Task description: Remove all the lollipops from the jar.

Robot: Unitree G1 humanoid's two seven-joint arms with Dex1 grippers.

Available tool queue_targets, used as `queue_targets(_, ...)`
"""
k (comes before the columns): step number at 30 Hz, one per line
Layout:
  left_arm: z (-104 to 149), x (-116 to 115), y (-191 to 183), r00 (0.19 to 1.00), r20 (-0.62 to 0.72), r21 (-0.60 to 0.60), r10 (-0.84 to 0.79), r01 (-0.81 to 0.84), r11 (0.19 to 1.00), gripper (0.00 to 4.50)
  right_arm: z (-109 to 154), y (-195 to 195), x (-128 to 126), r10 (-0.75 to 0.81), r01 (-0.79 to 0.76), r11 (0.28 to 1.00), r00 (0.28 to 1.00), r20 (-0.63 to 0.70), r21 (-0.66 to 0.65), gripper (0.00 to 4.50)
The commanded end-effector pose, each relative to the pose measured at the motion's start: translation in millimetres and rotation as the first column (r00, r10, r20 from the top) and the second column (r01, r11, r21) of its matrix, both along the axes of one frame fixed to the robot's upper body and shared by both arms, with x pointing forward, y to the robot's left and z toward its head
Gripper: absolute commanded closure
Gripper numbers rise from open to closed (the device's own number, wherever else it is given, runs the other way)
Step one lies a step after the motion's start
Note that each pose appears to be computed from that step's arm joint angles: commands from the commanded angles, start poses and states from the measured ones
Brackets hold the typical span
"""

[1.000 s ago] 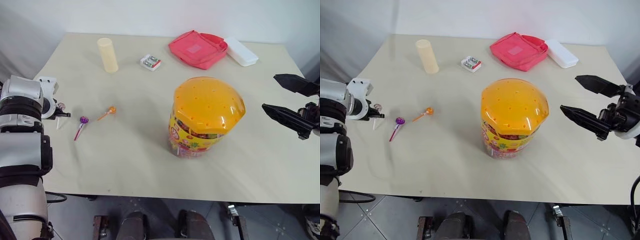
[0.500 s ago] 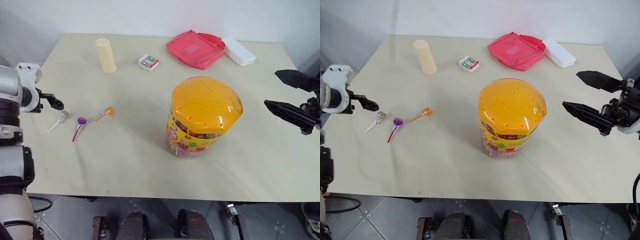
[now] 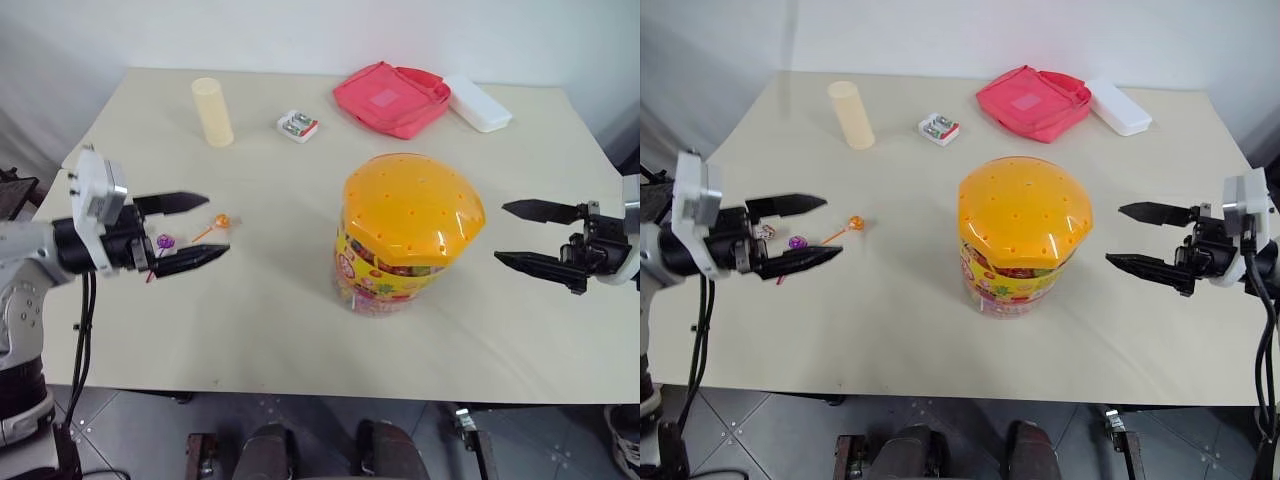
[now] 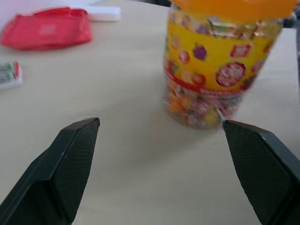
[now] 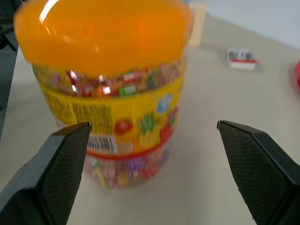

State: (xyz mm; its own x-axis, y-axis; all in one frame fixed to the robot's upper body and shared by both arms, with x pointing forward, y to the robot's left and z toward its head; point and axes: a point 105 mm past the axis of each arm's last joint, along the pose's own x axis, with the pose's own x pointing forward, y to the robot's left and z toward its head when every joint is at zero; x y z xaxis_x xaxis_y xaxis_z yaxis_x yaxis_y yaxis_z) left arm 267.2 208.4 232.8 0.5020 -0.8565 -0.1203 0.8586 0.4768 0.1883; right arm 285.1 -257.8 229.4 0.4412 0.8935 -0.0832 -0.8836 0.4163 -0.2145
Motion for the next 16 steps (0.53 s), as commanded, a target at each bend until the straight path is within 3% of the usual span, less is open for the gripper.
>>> queue_targets(1,-6,-6,3,0.994,0.098,0.008,0.054,-0.055,0.998,0.02,-5,-12,-5,0.007,-0.008,0.998,1.000,-0.010,-0.059,0.00)
queue_targets(5,-38,-12,9,0.990,-0.067,-0.046,0.123,-0.126,0.991,0.02,-21,-16,-5,-0.016,0.013,0.998,0.998,-0.054,-0.060,0.00)
queue_targets(13,-69,-48,-5,0.990,-0.142,-0.034,-0.009,0.004,0.999,0.02,-37,-10,-15,-0.024,0.020,0.999,0.994,-0.106,-0.043,0.00)
queue_targets(16,-68,-50,-10,0.986,-0.158,-0.057,-0.050,0.041,0.998,0.02,-42,-10,-16,-0.044,0.040,0.998,0.992,-0.116,-0.040,0.00)
